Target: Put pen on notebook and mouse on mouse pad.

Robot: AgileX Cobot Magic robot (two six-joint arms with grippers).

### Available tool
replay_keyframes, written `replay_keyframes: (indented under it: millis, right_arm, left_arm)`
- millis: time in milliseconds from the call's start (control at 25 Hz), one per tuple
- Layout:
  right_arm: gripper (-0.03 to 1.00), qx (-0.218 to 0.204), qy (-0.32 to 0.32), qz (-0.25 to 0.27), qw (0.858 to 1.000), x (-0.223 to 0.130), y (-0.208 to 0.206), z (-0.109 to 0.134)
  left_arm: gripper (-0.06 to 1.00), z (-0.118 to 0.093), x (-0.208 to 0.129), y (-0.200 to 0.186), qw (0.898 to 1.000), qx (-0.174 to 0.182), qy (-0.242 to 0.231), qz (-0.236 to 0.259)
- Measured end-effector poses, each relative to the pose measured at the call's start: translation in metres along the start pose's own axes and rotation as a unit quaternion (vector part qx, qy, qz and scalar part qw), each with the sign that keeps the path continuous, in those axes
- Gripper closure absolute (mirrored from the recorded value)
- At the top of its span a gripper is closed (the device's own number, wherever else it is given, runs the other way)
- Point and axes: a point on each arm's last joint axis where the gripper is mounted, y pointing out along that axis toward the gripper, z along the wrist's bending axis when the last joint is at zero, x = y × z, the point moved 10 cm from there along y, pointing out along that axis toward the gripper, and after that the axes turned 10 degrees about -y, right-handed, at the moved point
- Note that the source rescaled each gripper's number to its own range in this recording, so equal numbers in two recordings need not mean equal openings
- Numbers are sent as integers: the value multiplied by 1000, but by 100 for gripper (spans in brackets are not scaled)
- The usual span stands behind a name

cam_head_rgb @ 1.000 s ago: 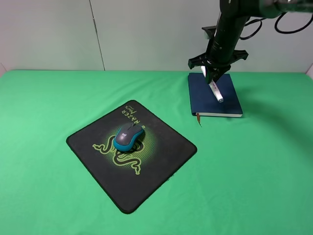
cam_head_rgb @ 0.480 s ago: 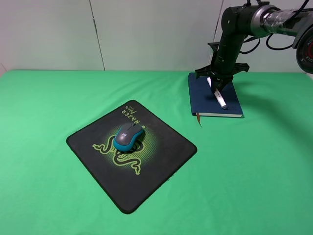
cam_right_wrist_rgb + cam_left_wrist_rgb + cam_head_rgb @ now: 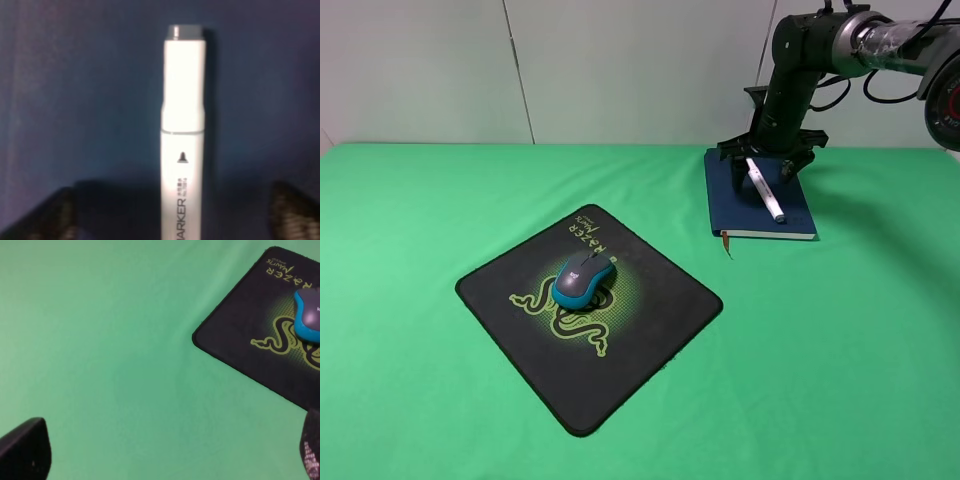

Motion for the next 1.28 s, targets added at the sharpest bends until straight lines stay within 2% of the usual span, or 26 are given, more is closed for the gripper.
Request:
replay_keyframes:
  millis: [80,200,560,800,920,1280]
  right_arm:
    - [0,3,0,-2,1000,1,0,1]
    - [-3,5,-1,-5,1000,2,0,2]
    - [-3,6,0,-8,1000,2,-13,2]
    - [-3,6,0,-9,1000,-2,-55,1]
    - [-3,8,1,-27,1000,1,-77,2]
    - [-3,17,5,-115,993,8,-170,7]
  left_arm:
    - [-6,0,0,0,1000,0,0,0]
    - [-6,0,0,0,1000,0,0,0]
    - [-6,0,0,0,1000,0,0,0]
    - [-6,0,0,0,1000,0,0,0]
    - [-6,0,0,0,1000,0,0,0]
    - [-6,0,0,0,1000,0,0,0]
